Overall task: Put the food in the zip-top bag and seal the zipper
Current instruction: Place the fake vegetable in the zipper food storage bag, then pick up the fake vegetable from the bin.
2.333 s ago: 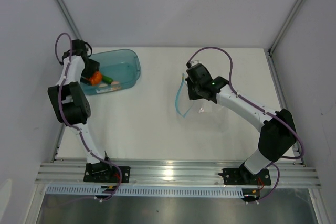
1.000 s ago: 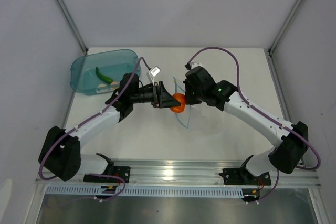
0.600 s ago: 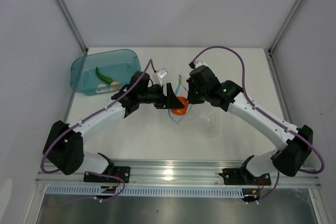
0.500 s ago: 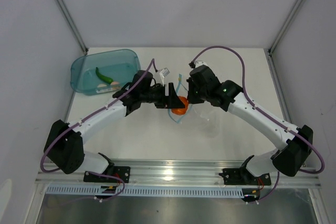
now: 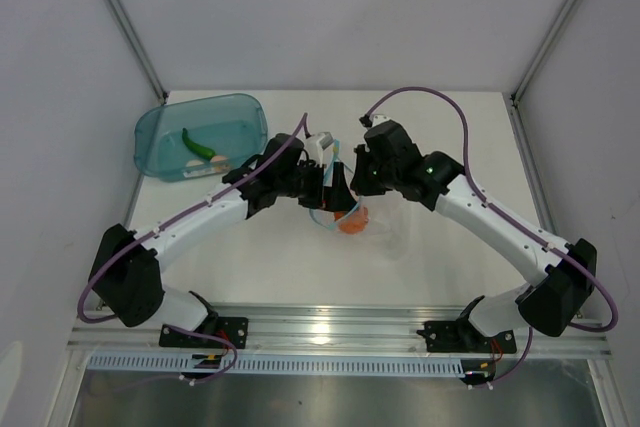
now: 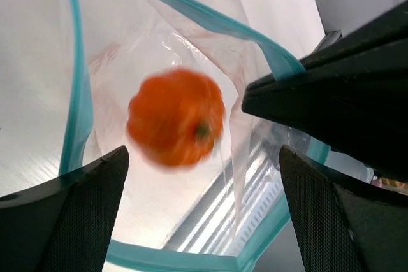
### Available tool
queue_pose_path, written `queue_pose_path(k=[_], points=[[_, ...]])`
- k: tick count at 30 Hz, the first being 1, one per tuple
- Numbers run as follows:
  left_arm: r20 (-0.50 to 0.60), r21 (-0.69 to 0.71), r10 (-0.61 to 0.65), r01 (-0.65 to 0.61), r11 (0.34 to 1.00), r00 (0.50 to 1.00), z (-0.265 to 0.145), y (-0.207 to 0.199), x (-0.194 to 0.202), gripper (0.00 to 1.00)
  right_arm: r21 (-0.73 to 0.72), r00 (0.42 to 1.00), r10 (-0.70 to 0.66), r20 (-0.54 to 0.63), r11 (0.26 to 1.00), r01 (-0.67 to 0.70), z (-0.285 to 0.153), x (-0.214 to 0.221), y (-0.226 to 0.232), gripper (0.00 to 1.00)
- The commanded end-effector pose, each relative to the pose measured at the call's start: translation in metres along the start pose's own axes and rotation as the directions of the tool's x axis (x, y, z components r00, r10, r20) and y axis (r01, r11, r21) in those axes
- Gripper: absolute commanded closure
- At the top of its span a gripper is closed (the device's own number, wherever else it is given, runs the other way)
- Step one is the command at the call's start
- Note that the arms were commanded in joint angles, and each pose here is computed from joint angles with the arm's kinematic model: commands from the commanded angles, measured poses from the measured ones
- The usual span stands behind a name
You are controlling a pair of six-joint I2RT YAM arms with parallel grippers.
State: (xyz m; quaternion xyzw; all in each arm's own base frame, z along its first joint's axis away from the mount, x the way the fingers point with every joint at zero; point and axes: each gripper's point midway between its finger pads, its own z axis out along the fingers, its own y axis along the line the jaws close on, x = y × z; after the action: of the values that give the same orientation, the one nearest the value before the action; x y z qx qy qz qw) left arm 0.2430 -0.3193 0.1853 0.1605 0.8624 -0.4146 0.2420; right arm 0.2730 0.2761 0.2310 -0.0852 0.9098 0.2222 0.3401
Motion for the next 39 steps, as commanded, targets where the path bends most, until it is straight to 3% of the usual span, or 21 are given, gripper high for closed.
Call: queue_pose_path(k=[1, 8, 14, 18, 23, 30, 35, 39], points=[[0.085, 0.070, 0.089, -0.095, 0.993, 0.992, -0.014, -0.022, -0.016, 0.00, -0.037, 0.999, 0.021, 0.049, 0.999, -0.020, -0.011, -0.013, 0.005, 1.00], [0.213, 0.106, 0.181, -0.207, 0.972, 0.960, -0.033, -0.036, -0.028, 0.00, -0.023, 0.998, 0.026, 0.049, 0.999, -0.025, -0.013, -0.010, -0.003, 1.00], [0.329, -0.023, 0.201, -0.204, 0.979, 0.923, -0.054, -0.021, -0.051, 0.01, 0.006, 0.999, 0.014, 0.049, 1.000, -0.015, -0.013, -0.008, -0.010, 1.00], [0.392, -0.203, 0.171, -0.096, 0.974, 0.904, -0.070, 0.006, -0.077, 0.01, 0.034, 0.999, 0.006, 0.040, 0.999, -0.007, -0.010, -0.002, -0.018, 1.00], [0.507, -0.387, 0.177, 0.039, 0.921, 0.843, -0.103, 0.052, -0.107, 0.01, 0.050, 0.999, -0.009, 0.033, 0.999, 0.007, -0.006, 0.001, -0.023, 1.00], [0.663, -0.390, 0.038, 0.301, 0.870, 0.748, -0.141, 0.121, -0.134, 0.02, 0.056, 1.000, -0.022, 0.022, 0.998, 0.021, 0.001, 0.003, -0.027, 1.00], [0.768, -0.424, -0.004, 0.513, 0.747, 0.640, -0.169, 0.177, -0.150, 0.02, 0.054, 1.000, -0.031, 0.005, 0.998, 0.031, 0.009, 0.005, -0.027, 1.00], [0.808, -0.389, -0.057, 0.602, 0.697, 0.587, -0.170, 0.217, -0.170, 0.01, 0.064, 0.999, -0.048, -0.012, 0.997, 0.049, 0.016, 0.008, -0.031, 1.00]])
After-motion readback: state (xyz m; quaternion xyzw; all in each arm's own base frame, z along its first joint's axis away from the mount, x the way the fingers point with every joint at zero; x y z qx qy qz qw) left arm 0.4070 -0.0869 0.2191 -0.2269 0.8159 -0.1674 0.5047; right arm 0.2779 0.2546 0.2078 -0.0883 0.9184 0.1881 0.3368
